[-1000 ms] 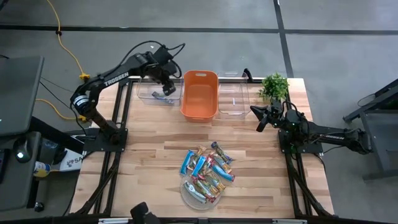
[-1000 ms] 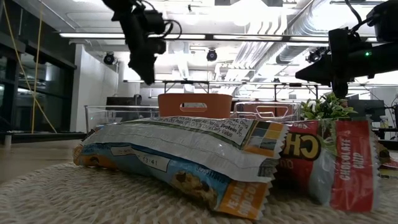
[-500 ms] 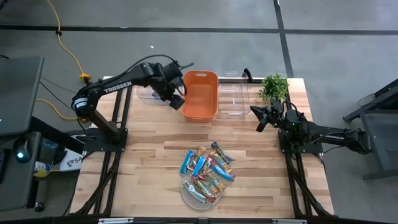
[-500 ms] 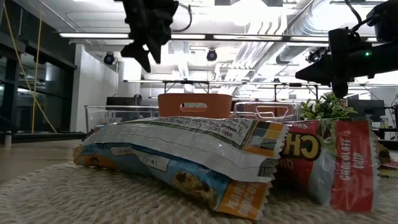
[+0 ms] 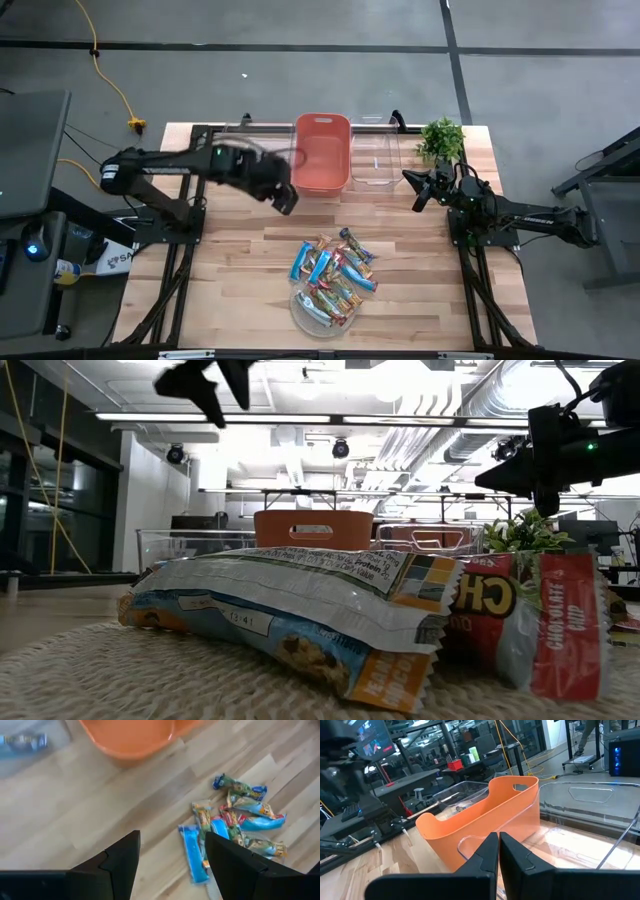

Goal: Pick and place Granola Bars by type
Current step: Put the blue granola bar into the left transparent bin

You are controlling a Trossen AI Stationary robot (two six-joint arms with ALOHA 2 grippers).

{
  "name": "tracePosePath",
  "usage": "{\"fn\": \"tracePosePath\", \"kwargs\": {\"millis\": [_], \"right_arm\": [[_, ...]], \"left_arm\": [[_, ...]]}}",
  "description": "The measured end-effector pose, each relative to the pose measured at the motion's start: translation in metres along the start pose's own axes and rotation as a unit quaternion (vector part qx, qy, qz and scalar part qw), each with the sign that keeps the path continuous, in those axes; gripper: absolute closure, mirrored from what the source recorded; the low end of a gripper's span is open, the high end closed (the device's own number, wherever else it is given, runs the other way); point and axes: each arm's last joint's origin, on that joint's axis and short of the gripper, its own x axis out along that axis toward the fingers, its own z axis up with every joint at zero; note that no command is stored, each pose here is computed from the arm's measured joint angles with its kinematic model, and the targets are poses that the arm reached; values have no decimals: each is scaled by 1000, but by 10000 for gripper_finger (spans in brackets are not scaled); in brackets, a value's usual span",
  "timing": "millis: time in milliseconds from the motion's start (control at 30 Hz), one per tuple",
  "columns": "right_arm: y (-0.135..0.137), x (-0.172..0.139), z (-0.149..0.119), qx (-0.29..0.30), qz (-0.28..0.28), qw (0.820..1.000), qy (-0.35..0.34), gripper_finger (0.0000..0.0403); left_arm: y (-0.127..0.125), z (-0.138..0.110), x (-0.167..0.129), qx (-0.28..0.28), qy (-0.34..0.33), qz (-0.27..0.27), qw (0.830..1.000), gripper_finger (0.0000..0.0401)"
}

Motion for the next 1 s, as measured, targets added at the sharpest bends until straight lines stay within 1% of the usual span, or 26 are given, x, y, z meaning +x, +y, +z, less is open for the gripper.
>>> {"fn": "tracePosePath", "kwargs": {"millis": [200, 367, 433, 633, 700, 800, 867, 1000], "right_arm": [[0, 0, 0, 0, 0, 1000, 0, 402], [0, 0, 0, 0, 0, 1000, 0, 402], [0, 0, 0, 0, 0, 1000, 0, 402], [0, 0, 0, 0, 0, 1000, 0, 402], [0, 0, 0, 0, 0, 1000, 0, 402], [0, 0, 0, 0, 0, 1000, 0, 402], [0, 0, 0, 0, 0, 1000, 0, 402], [0, 0, 0, 0, 1, 1000, 0, 402]], "left_arm": [[-20, -39, 3, -37, -7, -6, 999, 181], [-23, -62, 23, -75, -7, -5, 997, 181], [-24, -68, 33, -86, -2, -15, 996, 181], [-29, -78, 67, -107, 12, -101, 989, 181], [-31, -80, 80, -113, 9, -119, 986, 181], [-31, -81, 99, -114, 26, -106, 988, 181], [-32, -78, 111, -103, 47, -103, 988, 181], [-39, -73, 129, -90, 77, -134, 984, 181]]}}
